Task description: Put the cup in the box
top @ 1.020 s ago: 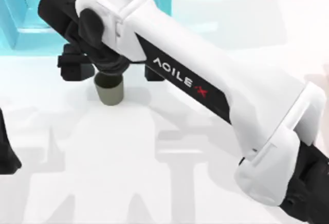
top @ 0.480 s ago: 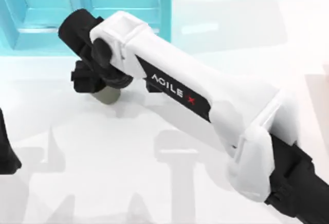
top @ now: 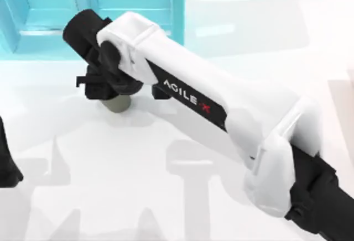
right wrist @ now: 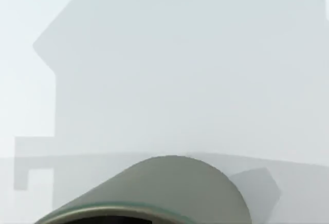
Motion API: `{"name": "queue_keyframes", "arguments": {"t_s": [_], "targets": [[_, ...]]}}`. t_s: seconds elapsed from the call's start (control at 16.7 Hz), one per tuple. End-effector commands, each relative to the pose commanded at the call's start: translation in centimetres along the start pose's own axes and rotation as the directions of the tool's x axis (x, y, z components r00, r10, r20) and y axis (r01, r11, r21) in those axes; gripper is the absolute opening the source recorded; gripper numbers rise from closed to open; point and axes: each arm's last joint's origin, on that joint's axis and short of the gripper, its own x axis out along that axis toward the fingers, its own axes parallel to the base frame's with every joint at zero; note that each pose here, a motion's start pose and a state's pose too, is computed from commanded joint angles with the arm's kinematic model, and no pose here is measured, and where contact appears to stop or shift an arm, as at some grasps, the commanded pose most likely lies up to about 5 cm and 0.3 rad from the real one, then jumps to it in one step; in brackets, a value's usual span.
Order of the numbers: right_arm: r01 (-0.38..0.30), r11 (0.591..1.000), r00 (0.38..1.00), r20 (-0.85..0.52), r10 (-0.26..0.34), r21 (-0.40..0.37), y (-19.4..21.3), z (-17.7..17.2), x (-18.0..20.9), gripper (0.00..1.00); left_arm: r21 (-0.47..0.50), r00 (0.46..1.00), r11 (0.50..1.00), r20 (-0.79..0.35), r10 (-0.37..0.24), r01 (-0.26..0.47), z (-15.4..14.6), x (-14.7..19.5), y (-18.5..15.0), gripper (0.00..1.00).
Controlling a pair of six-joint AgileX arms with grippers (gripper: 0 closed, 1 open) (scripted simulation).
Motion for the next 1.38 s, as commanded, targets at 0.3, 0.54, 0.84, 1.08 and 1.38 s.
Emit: {"name": "queue_keyframes", "arguments": {"t_s": [0.3,0.54,0.84,1.08,1.38], "targets": [[0.0,1.0,1.0,0.0,0.0,0.0,0.0,0.0,0.0,0.25,0.0,1.0,1.0,0.0,0.0,0.0,0.0,0.0,0.0,1.0],[0.0,1.0,1.0,0.0,0.0,0.0,0.0,0.0,0.0,0.0,0.0,1.0,1.0,0.0,0.0,0.0,0.0,0.0,0.0,1.0],[0.0,1.0,1.0,0.0,0.0,0.0,0.0,0.0,0.0,0.0,0.0,1.0,1.0,0.0,0.0,0.0,0.0,0.0,0.0,1.0],[-0.003,1.0,1.0,0.001,0.003,-0.002,0.1,-0.1,-0.2,0.0,0.0,1.0,1.0,0.0,0.0,0.0,0.0,0.0,0.0,1.0],[0.031,0.999,0.998,-0.046,-0.032,-0.015,-3.5,3.0,-2.0,0.0,0.0,1.0,1.0,0.0,0.0,0.0,0.0,0.0,0.0,1.0]]}}
